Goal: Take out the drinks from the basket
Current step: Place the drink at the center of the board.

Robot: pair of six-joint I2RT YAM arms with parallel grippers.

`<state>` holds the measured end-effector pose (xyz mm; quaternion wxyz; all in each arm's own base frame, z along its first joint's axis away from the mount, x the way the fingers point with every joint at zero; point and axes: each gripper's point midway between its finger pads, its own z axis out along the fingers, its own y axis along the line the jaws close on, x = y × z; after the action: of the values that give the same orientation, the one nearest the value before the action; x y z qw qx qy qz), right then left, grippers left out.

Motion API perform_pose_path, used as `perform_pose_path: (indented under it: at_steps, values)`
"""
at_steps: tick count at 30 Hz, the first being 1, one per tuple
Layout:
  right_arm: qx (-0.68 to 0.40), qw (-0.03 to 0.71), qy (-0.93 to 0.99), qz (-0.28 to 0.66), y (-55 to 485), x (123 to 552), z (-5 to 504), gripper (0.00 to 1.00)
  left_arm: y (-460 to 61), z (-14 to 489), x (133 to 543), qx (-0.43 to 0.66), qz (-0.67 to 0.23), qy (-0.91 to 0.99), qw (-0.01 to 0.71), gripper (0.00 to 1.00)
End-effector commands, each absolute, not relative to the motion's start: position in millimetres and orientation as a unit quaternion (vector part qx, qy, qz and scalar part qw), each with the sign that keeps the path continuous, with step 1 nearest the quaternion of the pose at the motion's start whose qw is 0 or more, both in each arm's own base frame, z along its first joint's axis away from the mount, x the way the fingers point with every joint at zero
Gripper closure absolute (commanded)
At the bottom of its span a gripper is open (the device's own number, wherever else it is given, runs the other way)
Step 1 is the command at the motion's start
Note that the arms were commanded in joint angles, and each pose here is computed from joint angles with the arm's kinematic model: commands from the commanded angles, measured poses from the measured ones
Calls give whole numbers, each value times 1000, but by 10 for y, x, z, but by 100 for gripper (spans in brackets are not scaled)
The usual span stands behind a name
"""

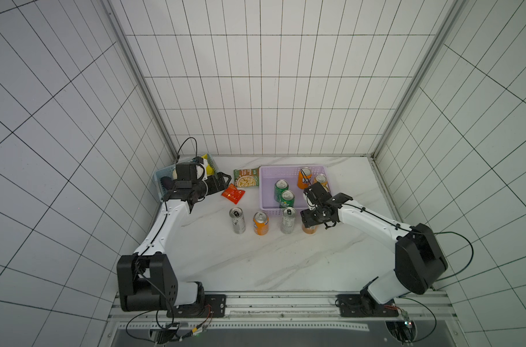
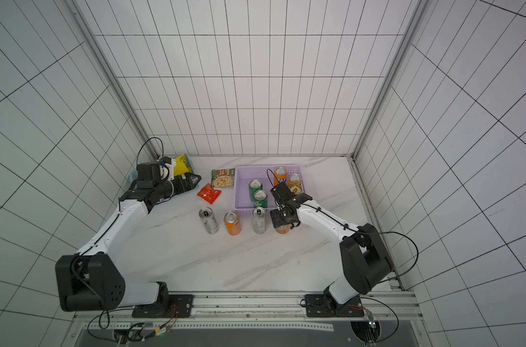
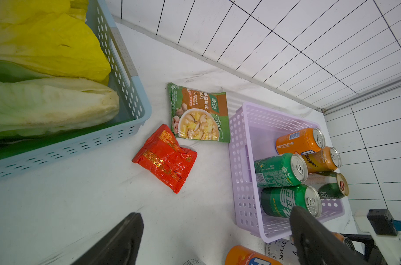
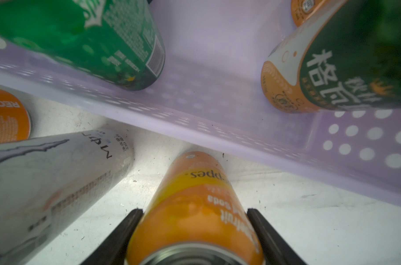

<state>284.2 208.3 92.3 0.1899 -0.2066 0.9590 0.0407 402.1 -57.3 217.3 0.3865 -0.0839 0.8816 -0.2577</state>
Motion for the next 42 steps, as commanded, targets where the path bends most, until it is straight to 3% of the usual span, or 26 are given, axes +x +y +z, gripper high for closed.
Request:
perform_pose_path:
  at_steps: [1,16,25,42]
  values:
    - [-202,200,957,47,2091,2893,955,25,-563,2270,4063,-80,-261,877,396,2]
    - [-202,241,948,51,2055,2940,1440,7,-559,2265,4065,-81,-261,877,395,2]
    - [-200,271,940,61,2048,3103,1764,6,-558,2250,4067,-81,-261,877,394,2]
    - [-159,253,954,32,1649,3731,1694,6,-564,2238,4075,-84,-264,878,391,2]
